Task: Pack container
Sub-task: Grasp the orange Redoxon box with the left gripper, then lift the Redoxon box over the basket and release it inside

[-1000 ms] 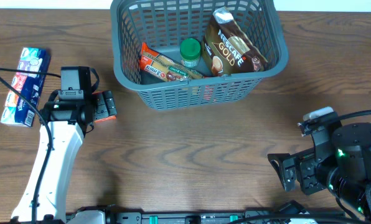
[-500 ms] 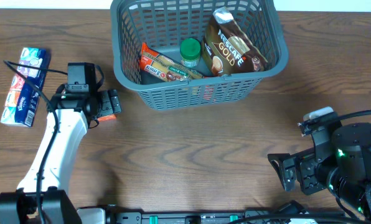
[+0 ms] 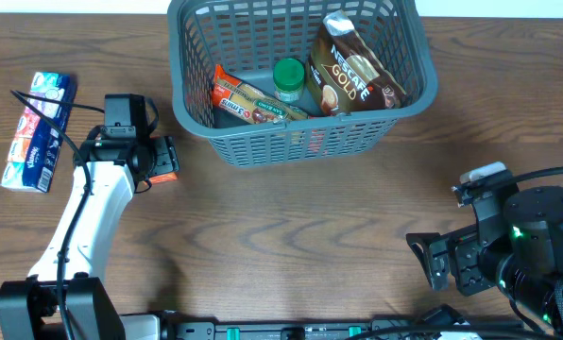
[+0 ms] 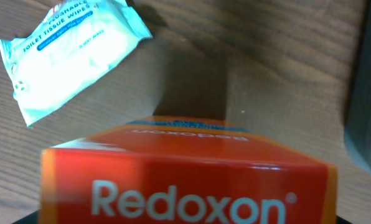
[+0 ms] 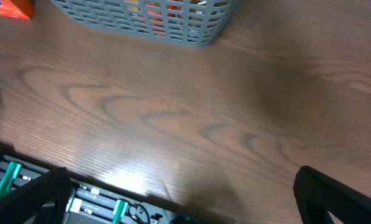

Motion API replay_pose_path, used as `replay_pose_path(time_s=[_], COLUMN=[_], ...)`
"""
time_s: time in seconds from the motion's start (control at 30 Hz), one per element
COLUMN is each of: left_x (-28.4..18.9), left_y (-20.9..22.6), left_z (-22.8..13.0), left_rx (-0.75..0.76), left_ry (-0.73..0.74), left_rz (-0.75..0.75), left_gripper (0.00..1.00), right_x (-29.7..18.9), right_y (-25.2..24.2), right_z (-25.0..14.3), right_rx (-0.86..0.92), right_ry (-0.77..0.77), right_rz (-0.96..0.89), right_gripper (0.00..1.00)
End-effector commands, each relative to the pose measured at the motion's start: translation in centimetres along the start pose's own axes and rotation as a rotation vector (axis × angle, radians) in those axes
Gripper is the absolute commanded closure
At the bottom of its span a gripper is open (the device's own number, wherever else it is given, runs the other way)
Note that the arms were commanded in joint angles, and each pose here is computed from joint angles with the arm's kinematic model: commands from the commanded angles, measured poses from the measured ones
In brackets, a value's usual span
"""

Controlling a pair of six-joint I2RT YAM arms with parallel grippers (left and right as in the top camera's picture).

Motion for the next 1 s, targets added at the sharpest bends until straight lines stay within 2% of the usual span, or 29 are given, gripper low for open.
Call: replay_pose_path(time_s=[0.0, 0.53, 0.8, 0.97], left_x=[-0.1, -0.9, -6.7, -11.5], left_y=[0.1, 0.1, 0.8, 1.7], left_z=[0.7, 0.9, 2.5, 3.2], left_rx=[0.001, -0.001, -0.02, -0.047], left_ry=[-0.02, -0.049, -0.247, -0.404], left_rz=[-0.003, -0.004, 0.014, 0.068], left_gripper=[0.3, 0.48, 0.66, 0.69], right_x=[-0.3, -0.3, -0.3, -0.3], right_y=[0.0, 0.0, 0.0, 0.0], right_z=[0.1, 0.1, 0.1, 0.1], right_rx=[-0.008, -0.008, -0.008, -0.008], right_ry=[-0.01, -0.01, -0.01, -0.01], right_rz=[0.003, 0.003, 0.003, 0.003], right_gripper=[0.01, 0.01, 0.01, 0.01])
Point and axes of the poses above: each gripper's point midway between its finger pads, its own x axis out along the fingers, its own y axis along the line the jaws close on, z = x × y, the point moved 8 cm from there along -x, back along the fingers, and after that the axes turned 11 degrees about x, right-handed, at the moved point
